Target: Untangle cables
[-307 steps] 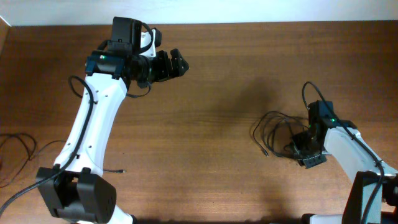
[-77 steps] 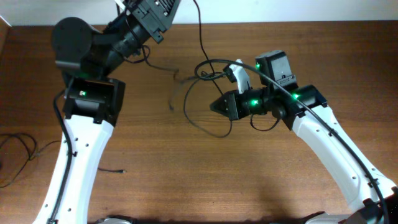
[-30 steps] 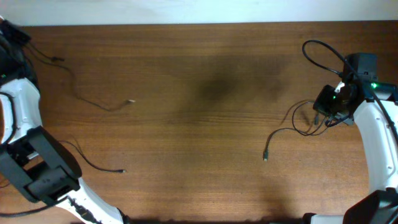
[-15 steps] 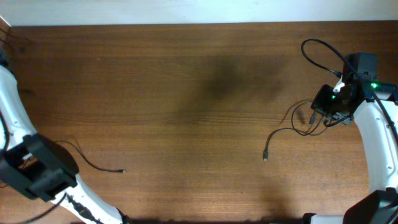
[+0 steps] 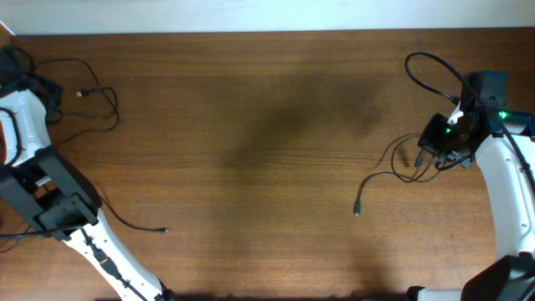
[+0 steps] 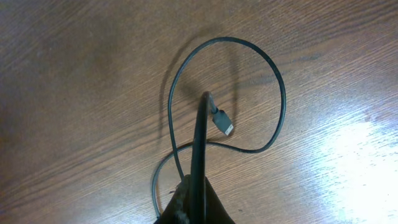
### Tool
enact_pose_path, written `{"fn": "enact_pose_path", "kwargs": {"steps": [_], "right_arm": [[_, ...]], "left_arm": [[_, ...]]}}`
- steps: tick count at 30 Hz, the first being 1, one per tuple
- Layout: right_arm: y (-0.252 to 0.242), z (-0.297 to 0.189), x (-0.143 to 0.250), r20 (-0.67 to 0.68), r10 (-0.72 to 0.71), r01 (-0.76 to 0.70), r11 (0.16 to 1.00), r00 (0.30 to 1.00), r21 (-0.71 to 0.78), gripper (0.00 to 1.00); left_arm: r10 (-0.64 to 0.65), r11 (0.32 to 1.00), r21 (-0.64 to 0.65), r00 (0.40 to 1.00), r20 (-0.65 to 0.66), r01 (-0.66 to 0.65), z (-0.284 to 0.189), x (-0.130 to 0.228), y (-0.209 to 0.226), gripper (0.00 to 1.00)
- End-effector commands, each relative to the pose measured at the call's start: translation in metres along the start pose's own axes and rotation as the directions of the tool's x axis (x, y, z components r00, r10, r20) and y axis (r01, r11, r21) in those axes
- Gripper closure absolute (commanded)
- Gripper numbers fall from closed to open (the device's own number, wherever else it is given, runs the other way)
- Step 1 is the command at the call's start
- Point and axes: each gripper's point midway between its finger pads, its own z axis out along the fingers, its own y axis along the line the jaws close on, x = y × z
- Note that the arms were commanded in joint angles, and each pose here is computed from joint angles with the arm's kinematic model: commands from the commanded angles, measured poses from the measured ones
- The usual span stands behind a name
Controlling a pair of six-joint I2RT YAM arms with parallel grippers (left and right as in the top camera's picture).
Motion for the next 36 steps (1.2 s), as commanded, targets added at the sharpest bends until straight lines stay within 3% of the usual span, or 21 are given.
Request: {"fn": "enact_pose_path", "kwargs": {"steps": [1, 3, 4, 7, 10, 14, 18, 21, 23, 27, 28, 30, 32, 36], "right_arm": [[0.003, 0.001, 0.001, -0.003, 0.005, -0.005, 1.0, 1.0, -0.007, 0.96], [0.003, 0.001, 0.001, -0.003, 0.005, -0.005, 1.0, 1.0, -0.007, 0.96], [0.003, 0.001, 0.001, -0.004, 0.005, -0.005, 1.0, 1.0, -0.006, 0.96], [0.003, 0.001, 0.001, -0.004, 0.005, -0.005, 1.0, 1.0, -0.007, 0.95], [0.003, 0.001, 0.001, -0.005, 0.005, -0.005, 1.0, 1.0, -0.007, 0.95], [0.01, 0.0, 0.005, -0.024, 0.005, -0.006, 0.999, 1.0, -0.046, 0.95], [0.046, -0.006, 0.015, -0.082, -0.048, 0.025, 0.966, 0.995, -0.256, 0.96], [0.089, -0.023, 0.023, -0.06, -0.193, 0.137, 0.852, 0.979, -0.506, 0.96], [0.136, -0.05, 0.028, 0.043, -0.312, 0.25, 0.663, 0.949, -0.706, 0.96], [0.206, -0.087, 0.052, 0.236, -0.446, 0.42, 0.376, 0.863, -0.826, 0.96], [0.222, -0.09, 0.061, 0.277, -0.475, 0.464, 0.338, 0.835, -0.818, 0.96], [0.229, -0.077, 0.064, 0.28, -0.488, 0.501, 0.415, 0.827, -0.759, 0.96], [0.215, -0.055, 0.057, 0.227, -0.467, 0.485, 0.563, 0.855, -0.669, 0.96], [0.144, -0.015, 0.036, 0.103, -0.394, 0.401, 0.826, 0.913, -0.395, 0.95]], "left_arm": [[-0.02, 0.998, 0.053, 0.997, -0.068, 0.024, 0.003, 0.011, -0.005, 0.52], [-0.017, 0.99, 0.134, 0.992, -0.126, 0.033, 0.001, 0.02, -0.018, 0.11], [-0.012, 0.982, 0.186, 0.987, -0.161, 0.042, -0.001, 0.025, -0.027, 0.01], [0.02, 0.925, 0.372, 0.968, -0.251, 0.077, -0.015, 0.035, -0.059, 0.01], [0.027, 0.907, 0.412, 0.966, -0.257, 0.085, -0.029, 0.029, -0.066, 0.01], [0.066, 0.886, 0.462, 0.984, -0.165, 0.018, -0.076, 0.001, -0.076, 0.01], [0.095, 0.843, 0.534, 0.995, -0.042, -0.058, -0.158, -0.023, -0.09, 0.01], [0.096, 0.817, 0.57, 0.995, 0.025, -0.093, -0.213, -0.03, -0.096, 0.01], [0.107, 0.774, 0.622, 0.993, 0.054, -0.117, -0.249, -0.03, -0.103, 0.01], [0.177, 0.658, 0.745, 0.984, -0.014, -0.108, -0.285, -0.007, -0.119, 0.01], [0.192, 0.647, 0.758, 0.98, -0.047, -0.09, -0.286, 0.001, -0.119, 0.01], [0.193, 0.669, 0.74, 0.977, -0.09, -0.064, -0.283, 0.008, -0.114, 0.01], [0.194, 0.687, 0.725, 0.973, -0.129, -0.041, -0.28, 0.015, -0.109, 0.01], [0.224, 0.705, 0.708, 0.961, -0.163, -0.045, -0.277, 0.027, -0.102, 0.01]]}}
